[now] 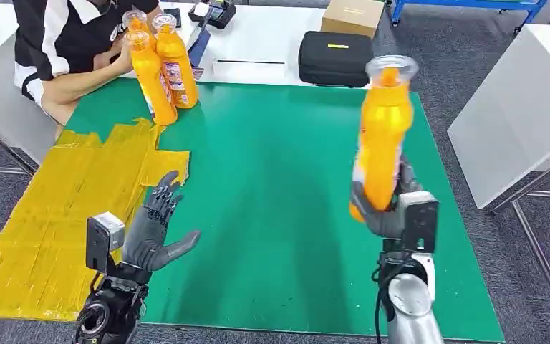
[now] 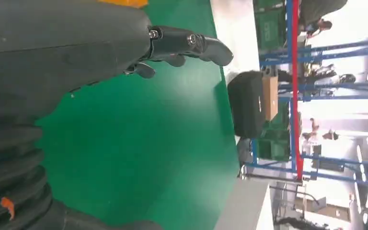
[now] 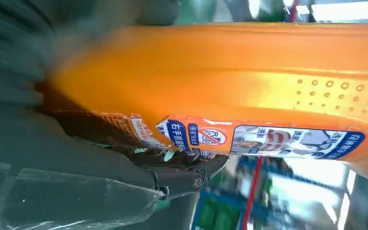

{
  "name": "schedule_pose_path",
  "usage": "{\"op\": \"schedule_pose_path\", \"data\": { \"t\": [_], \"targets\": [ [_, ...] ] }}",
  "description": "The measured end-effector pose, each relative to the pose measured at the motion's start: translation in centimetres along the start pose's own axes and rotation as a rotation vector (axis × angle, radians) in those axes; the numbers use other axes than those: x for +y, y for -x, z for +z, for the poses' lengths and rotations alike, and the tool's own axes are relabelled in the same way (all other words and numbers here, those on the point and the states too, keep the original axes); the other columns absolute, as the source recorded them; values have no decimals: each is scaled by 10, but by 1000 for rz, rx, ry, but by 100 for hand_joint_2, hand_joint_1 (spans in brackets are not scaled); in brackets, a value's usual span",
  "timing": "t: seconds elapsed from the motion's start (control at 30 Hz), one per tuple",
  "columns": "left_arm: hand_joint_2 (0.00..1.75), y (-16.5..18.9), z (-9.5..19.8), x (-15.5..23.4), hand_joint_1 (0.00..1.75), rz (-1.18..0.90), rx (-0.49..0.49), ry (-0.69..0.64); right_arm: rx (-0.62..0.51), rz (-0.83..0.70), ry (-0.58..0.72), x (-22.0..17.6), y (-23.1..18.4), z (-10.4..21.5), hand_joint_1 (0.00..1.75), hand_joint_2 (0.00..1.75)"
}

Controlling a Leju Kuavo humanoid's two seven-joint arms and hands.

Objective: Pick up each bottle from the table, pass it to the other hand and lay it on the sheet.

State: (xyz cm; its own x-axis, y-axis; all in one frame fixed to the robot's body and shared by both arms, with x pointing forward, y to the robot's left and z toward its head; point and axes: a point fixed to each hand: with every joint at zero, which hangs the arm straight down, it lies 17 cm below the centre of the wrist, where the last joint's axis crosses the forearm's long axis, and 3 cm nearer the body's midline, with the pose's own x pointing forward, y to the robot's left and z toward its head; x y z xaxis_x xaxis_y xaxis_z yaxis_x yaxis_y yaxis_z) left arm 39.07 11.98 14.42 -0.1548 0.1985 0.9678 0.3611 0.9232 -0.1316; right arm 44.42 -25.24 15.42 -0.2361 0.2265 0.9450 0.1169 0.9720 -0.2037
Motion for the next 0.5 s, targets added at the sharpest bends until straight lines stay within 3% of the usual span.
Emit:
{"op": "schedule_pose_path", "data": {
  "t": [0.17,0.5],
  "targets": [
    [175,7,-6,-7,0,4,13,24,51,-11,-202,64,11,4,175,175],
    [175,14,-12,-7,0,8,26,34,71,33,-320,101,21,4,175,175]
  ]
}}
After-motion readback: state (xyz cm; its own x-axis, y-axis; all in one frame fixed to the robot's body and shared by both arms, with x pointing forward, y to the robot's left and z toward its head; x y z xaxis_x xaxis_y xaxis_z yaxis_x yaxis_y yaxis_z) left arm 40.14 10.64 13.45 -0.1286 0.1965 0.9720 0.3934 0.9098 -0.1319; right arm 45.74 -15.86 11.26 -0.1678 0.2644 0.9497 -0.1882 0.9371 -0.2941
